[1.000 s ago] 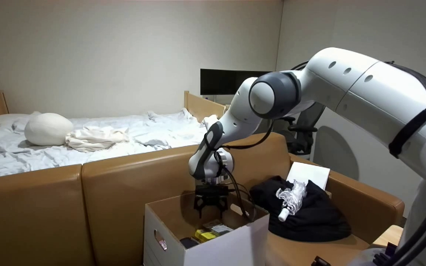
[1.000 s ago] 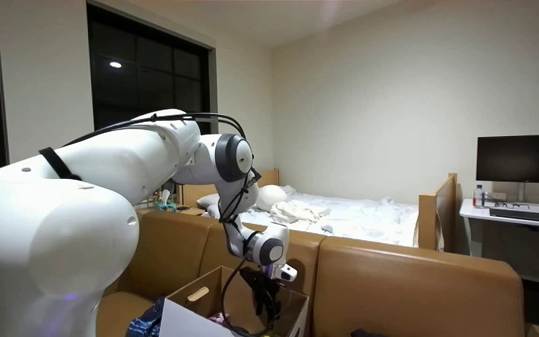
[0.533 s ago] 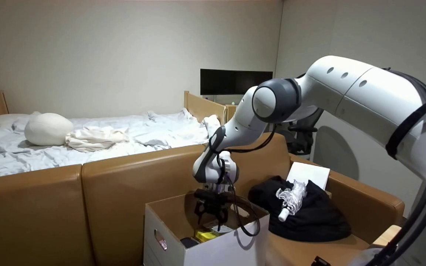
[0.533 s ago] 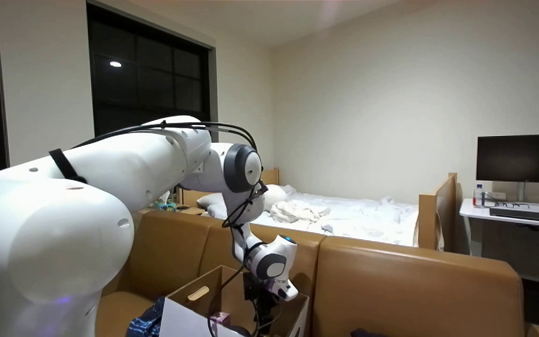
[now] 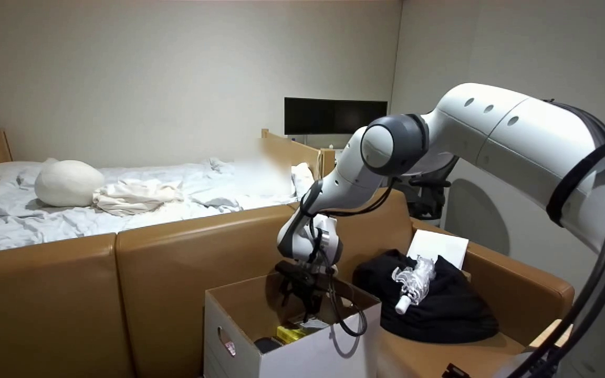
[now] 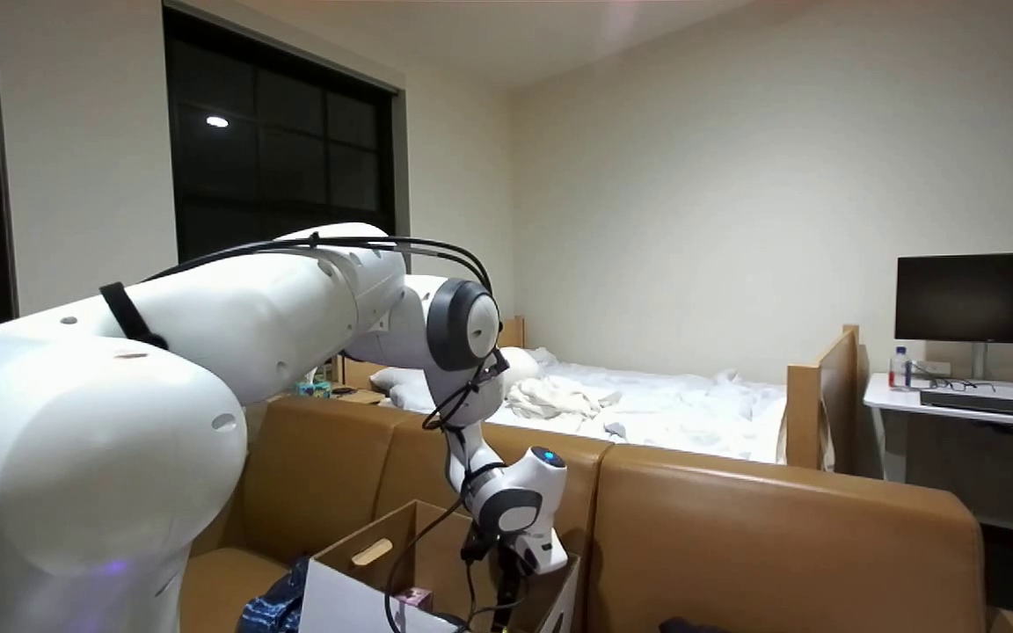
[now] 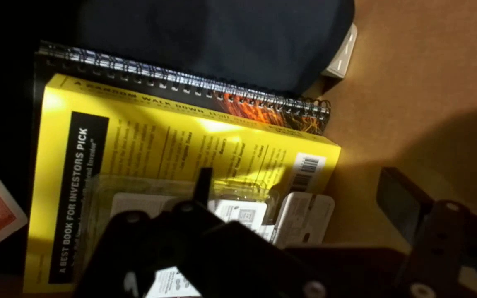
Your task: Take the umbrella and the jacket out of the box
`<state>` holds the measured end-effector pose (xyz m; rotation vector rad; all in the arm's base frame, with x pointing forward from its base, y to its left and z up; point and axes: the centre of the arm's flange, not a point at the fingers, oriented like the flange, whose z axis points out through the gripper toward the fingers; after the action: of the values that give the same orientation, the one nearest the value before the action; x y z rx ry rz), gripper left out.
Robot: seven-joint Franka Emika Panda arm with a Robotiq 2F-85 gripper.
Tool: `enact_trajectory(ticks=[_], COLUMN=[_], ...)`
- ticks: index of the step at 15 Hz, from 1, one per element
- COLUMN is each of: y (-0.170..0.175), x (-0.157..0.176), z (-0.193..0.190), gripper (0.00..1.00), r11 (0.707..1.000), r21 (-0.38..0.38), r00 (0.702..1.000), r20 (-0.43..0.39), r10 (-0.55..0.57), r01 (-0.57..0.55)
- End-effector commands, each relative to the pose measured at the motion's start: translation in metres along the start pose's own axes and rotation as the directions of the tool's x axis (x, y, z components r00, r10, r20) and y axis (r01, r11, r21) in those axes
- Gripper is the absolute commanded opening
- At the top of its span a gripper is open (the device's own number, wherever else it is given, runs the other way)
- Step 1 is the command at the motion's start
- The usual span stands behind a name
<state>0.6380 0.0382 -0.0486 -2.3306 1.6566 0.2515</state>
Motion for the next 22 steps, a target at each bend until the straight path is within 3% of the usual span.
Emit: enact_trajectory(ticks=[1, 14, 22], y=[-0.004, -0.008, 0.019], x=[0.015, 0.055, 0.069], z=[0.005, 0.011, 0.005], gripper=[1.0, 1.0, 1.0], r11=[0.993, 0.955, 0.905], r21=[0.002, -0.12, -0.167], r00=[0.993, 0.95, 0.912], r20=[-0.027, -0.194, -0.2], r10=[0.119, 0.244, 0.357], r01=[-0.119, -0.27, -0.391])
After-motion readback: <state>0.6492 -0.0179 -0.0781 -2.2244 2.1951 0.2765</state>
